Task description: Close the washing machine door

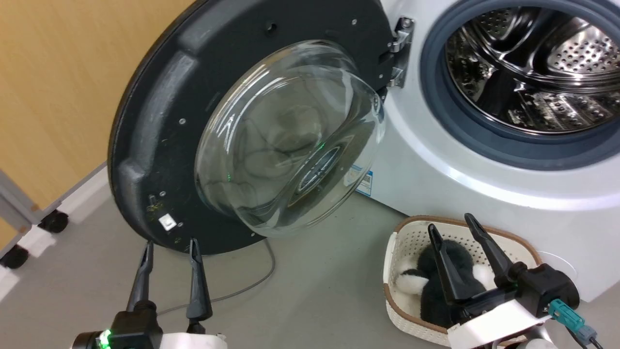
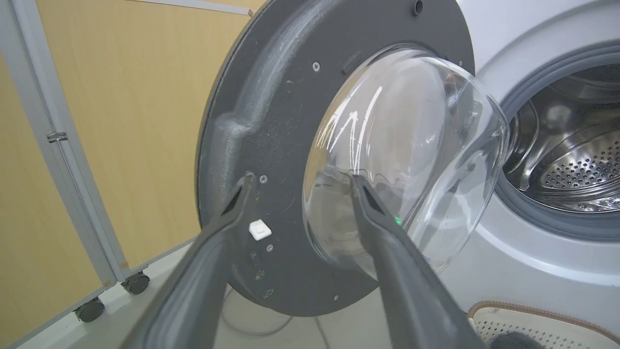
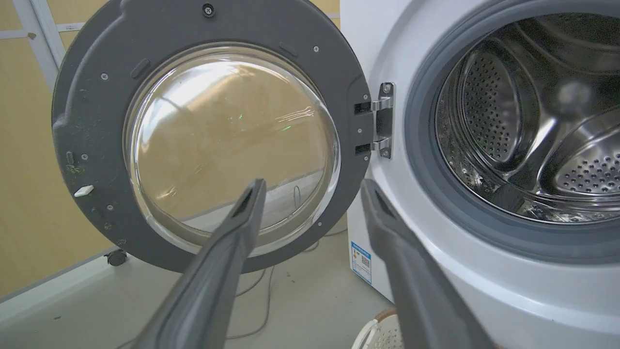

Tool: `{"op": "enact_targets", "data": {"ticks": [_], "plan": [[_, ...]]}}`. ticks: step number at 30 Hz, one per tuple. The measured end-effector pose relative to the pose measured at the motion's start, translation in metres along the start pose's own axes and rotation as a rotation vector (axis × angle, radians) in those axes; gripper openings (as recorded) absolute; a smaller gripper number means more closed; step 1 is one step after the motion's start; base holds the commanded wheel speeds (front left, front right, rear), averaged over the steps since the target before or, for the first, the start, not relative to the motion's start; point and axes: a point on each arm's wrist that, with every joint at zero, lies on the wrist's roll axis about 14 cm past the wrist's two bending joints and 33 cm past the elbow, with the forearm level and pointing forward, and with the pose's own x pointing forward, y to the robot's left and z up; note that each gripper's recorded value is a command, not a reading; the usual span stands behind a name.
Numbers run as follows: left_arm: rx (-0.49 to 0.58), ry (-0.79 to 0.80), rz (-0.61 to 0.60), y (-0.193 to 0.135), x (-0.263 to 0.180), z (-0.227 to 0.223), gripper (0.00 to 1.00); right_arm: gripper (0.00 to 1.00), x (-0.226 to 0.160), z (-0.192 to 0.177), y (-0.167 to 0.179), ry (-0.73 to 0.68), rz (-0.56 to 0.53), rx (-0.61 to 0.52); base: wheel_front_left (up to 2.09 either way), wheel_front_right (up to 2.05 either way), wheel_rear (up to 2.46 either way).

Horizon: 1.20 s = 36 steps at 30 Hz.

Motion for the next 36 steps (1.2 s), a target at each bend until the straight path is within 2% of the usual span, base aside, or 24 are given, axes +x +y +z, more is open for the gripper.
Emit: {"op": "enact_targets", "data": {"ticks": [5,6,7,8,9,16,17,24,29,33,36], "plan": [[0.010,-0.022,0.033,0.010,0.000,0.006,1.00,1.00,0.003,-0.001,0.004,-0.006,0.015,0.011,0.00,0.00,0.00],[0.011,-0.024,0.035,0.011,0.000,0.007,0.95,1.00,0.004,-0.001,0.004,-0.006,0.015,0.011,0.00,0.00,0.00],[0.012,-0.026,0.036,0.011,0.000,0.007,0.47,1.00,0.004,-0.001,0.004,-0.006,0.014,0.012,0.00,0.00,0.00],[0.012,-0.027,0.037,0.011,0.000,0.008,0.15,1.00,0.004,-0.001,0.003,-0.006,0.014,0.011,0.00,0.00,0.00],[0.012,-0.028,0.037,0.011,0.001,0.008,0.00,1.00,0.005,-0.001,0.003,-0.007,0.014,0.012,0.00,0.00,0.00],[-0.041,-0.074,0.084,0.024,0.006,0.025,0.00,1.00,0.005,-0.004,0.001,-0.002,0.010,0.018,0.00,0.00,0.00],[-0.056,-0.108,0.123,0.036,0.010,0.035,0.00,1.00,0.006,-0.006,0.000,0.001,0.011,0.022,0.00,0.00,0.00],[-0.107,-0.233,0.204,0.094,0.040,0.068,0.00,1.00,0.006,-0.006,-0.011,-0.006,-0.009,0.010,0.00,0.00,0.00],[-0.266,-0.265,0.299,0.148,0.064,0.069,0.00,1.00,0.002,-0.001,-0.021,-0.023,-0.036,0.000,0.00,0.00,0.00],[-0.479,-0.195,0.366,0.176,0.086,0.052,0.00,1.00,-0.004,-0.003,-0.025,-0.016,-0.051,-0.004,0.00,0.00,0.00],[-0.669,-0.078,0.386,0.181,0.100,0.028,0.00,1.00,-0.007,-0.003,-0.028,-0.018,-0.061,-0.004,0.00,0.00,0.00]]}}
